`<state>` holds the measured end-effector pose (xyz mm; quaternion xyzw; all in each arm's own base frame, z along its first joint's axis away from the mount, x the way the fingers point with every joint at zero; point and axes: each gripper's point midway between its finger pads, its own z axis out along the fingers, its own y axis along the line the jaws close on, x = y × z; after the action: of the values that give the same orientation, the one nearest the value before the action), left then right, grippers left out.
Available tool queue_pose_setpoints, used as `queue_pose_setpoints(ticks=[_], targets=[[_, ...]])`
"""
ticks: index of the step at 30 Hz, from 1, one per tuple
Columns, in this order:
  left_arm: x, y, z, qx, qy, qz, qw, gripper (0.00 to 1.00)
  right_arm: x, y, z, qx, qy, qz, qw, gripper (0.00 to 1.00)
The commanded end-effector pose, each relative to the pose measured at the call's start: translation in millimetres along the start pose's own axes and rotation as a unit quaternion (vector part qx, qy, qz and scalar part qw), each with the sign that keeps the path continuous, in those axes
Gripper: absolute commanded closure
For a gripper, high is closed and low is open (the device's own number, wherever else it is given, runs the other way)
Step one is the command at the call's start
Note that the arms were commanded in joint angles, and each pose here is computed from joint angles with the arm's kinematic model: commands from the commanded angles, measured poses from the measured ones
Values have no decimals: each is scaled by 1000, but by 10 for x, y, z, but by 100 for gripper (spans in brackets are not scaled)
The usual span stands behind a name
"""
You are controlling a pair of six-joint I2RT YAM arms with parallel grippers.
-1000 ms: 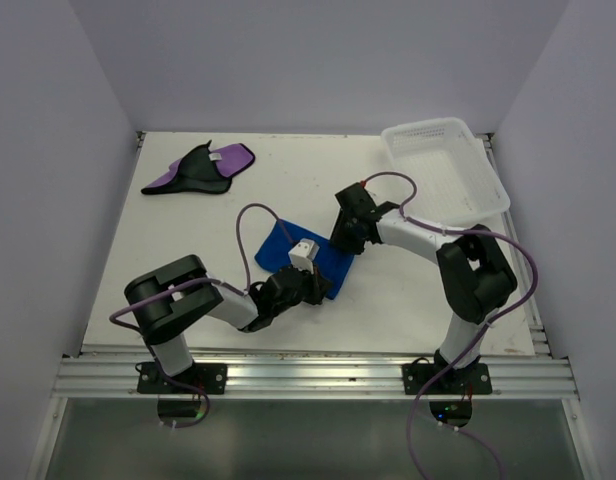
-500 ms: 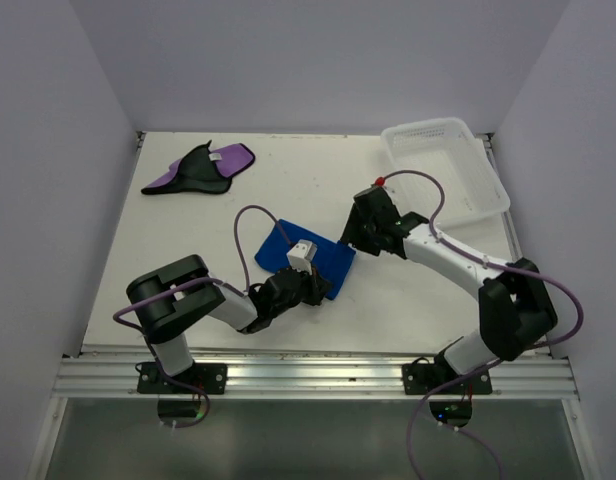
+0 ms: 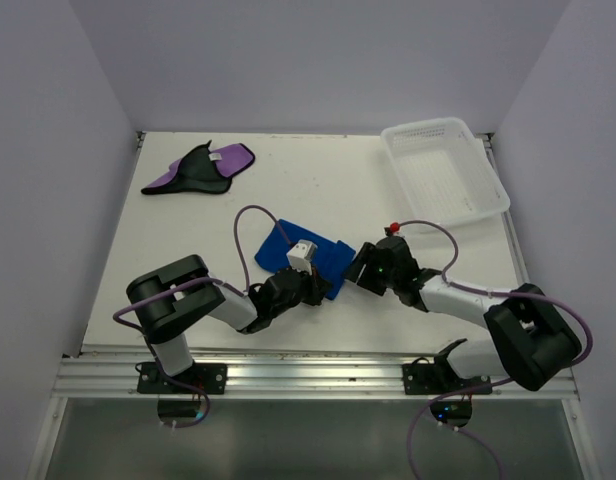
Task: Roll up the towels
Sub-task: Roll the towel
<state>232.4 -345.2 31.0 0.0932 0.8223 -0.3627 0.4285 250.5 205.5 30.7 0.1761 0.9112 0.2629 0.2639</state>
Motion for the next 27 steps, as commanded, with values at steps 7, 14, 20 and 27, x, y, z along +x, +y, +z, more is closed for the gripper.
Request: queue_pose_setpoints(ticks=[7,14,20,27], targets=[[50,86,-21,-16,9,1,1000,100,-210,477,1,-144,-62,43,987,31],[50,84,-20,-17,11,4,1000,100,-150,440,162,-139,-47,61,987,31],[48,93,-31,-19,12,6,1000,100,-78,376,281,-134,-36,81,987,32],[18,89,-40,-21,9,10,1000,100,-19,277,349,-117,-29,83,989,41]])
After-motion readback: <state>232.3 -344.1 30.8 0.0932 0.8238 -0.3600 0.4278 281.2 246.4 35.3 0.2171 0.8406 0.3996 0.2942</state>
